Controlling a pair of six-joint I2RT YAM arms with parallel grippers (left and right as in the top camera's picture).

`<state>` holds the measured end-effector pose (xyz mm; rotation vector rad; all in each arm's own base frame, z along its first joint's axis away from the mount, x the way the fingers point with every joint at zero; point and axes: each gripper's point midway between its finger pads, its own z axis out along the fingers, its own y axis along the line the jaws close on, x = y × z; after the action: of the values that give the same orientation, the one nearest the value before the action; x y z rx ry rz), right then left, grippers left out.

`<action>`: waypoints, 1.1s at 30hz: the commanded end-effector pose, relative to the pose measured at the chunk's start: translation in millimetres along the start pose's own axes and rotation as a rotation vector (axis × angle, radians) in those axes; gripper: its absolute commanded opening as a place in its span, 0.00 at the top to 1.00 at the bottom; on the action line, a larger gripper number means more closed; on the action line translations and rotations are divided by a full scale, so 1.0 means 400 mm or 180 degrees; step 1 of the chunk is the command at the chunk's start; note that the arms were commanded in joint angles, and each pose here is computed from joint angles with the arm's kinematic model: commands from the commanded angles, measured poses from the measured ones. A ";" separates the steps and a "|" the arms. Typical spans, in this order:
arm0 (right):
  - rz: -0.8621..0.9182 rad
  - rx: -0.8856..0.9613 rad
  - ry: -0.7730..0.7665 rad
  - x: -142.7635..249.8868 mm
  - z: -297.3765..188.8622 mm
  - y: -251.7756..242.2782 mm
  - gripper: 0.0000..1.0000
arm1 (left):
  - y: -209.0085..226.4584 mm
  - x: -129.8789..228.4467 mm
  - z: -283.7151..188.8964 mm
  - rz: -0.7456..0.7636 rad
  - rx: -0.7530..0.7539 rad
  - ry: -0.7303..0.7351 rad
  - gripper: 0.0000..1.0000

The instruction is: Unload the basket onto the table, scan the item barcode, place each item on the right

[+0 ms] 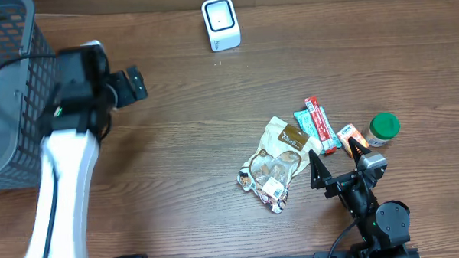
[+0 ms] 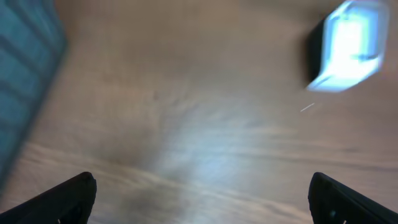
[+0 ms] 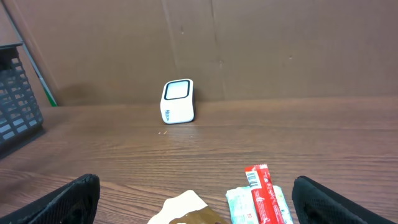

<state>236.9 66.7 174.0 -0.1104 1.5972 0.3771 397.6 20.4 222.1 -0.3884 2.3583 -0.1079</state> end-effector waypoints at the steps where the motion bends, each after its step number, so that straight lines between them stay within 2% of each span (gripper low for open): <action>1: 0.0012 0.0013 -0.0012 0.004 0.000 -0.003 0.00 | -0.028 -0.095 -0.249 0.0005 0.0218 -0.0849 0.00; 5: 0.0011 0.0013 -0.0012 0.004 0.000 -0.003 0.00 | -0.033 -0.112 -0.417 0.0002 0.0364 -0.1360 0.00; 9: 0.0011 0.0013 -0.0012 0.004 0.000 -0.003 0.00 | -0.029 -0.092 -0.523 0.0003 0.0457 -0.1613 0.00; 12: 0.0011 0.0013 -0.0012 0.004 0.000 -0.003 0.00 | -0.038 -0.036 -0.538 0.0048 0.0595 -0.1468 0.00; 15: 0.0011 0.0013 -0.0012 0.004 0.000 -0.003 0.00 | -0.019 0.063 -0.544 0.0061 0.0623 -0.1336 0.00; 18: 0.0011 0.0013 -0.0012 0.004 0.000 -0.003 0.00 | 0.010 0.105 -0.548 0.0036 0.0548 -0.1505 0.00; 21: 0.0011 0.0013 -0.0012 0.004 0.000 -0.003 0.00 | 0.021 0.114 -0.568 0.0038 0.0613 -0.1950 0.00; 29: 0.0011 0.0013 -0.0012 0.004 0.000 -0.003 0.00 | 0.002 0.097 -0.705 0.0108 0.1208 -0.3731 0.00; 33: 0.0011 0.0013 -0.0012 0.004 0.000 -0.003 0.00 | -0.004 0.132 -0.716 0.0189 0.1437 -0.4192 0.00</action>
<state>236.9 66.7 174.0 -0.1104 1.5972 0.3771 164.2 0.2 414.4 -0.1242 1.0246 -0.2281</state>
